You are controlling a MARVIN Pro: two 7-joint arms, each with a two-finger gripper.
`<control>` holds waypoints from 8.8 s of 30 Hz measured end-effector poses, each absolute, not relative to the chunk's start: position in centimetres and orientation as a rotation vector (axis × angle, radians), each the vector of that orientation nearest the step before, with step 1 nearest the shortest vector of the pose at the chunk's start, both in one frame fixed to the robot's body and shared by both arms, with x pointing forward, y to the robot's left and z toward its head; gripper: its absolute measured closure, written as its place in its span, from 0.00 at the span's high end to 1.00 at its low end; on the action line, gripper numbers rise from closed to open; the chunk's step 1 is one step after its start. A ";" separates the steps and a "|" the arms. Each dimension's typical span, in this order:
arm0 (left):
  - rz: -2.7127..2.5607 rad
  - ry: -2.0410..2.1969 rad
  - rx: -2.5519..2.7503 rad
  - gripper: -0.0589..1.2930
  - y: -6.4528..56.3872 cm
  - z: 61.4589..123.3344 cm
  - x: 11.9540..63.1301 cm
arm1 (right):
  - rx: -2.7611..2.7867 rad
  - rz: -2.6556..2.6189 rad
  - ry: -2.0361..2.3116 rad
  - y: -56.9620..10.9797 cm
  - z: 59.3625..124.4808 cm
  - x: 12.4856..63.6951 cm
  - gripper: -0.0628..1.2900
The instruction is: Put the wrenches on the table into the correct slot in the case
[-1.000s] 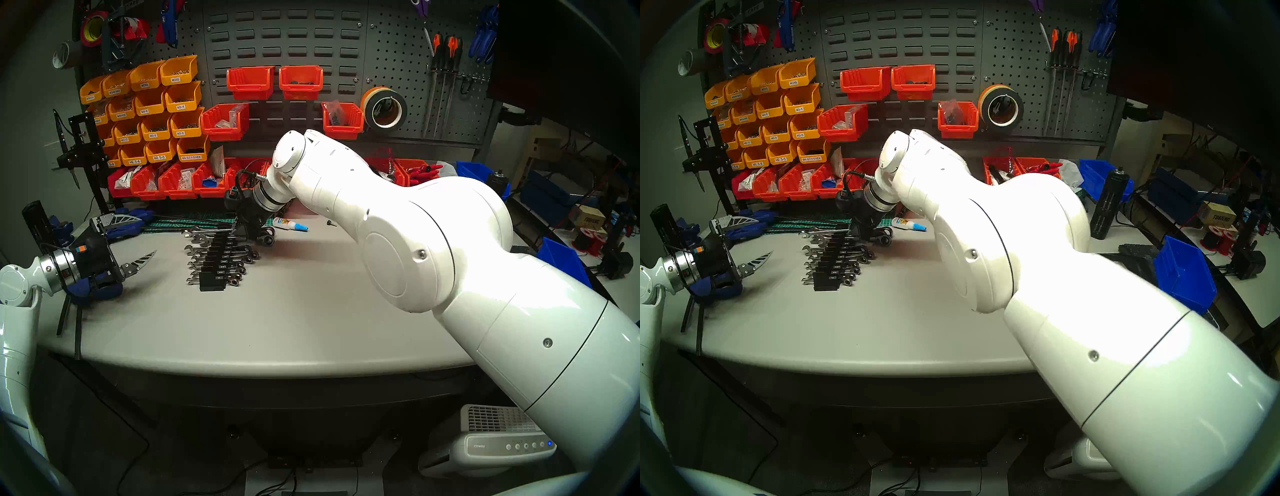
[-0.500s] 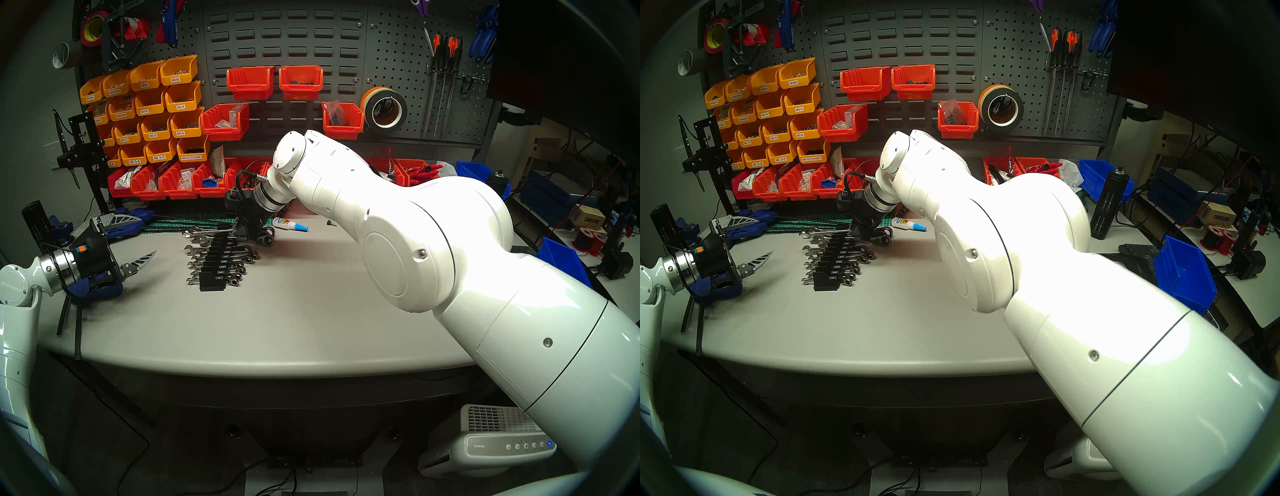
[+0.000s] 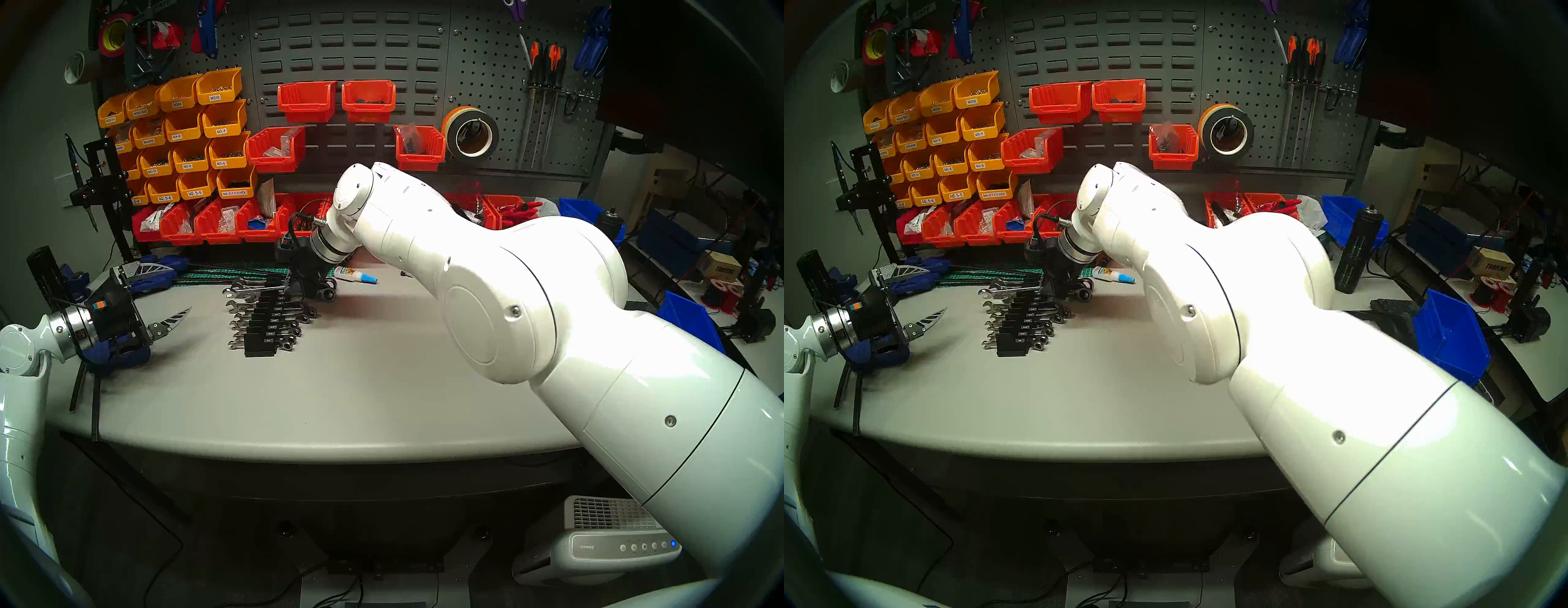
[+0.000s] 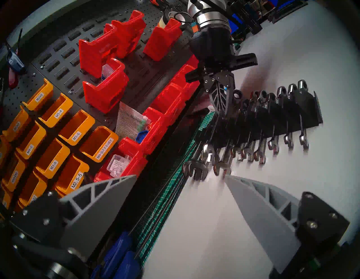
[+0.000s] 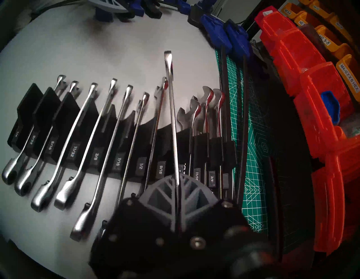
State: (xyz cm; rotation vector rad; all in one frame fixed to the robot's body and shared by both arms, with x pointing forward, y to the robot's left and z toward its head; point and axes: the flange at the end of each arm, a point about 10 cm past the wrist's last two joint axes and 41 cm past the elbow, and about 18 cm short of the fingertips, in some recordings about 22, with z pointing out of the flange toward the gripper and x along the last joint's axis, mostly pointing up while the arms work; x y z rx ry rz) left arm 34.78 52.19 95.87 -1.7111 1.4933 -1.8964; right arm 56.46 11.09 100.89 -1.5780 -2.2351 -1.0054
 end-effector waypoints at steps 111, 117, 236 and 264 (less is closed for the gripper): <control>-1.897 1.493 -1.711 0.96 52.2 95.9 34.8 | -1.593 -0.964 -2.234 10.8 99.8 56.3 0.02; -1.897 1.493 -1.711 0.96 52.2 95.9 34.8 | -1.594 -0.965 -2.233 10.8 99.8 56.3 0.02; -1.896 1.493 -1.712 0.96 52.2 95.9 34.8 | -1.591 -1.127 -2.289 9.6 104.5 58.2 0.92; -1.896 1.493 -1.712 0.96 52.2 95.8 34.8 | -1.524 -1.291 -2.302 9.0 110.7 58.9 0.92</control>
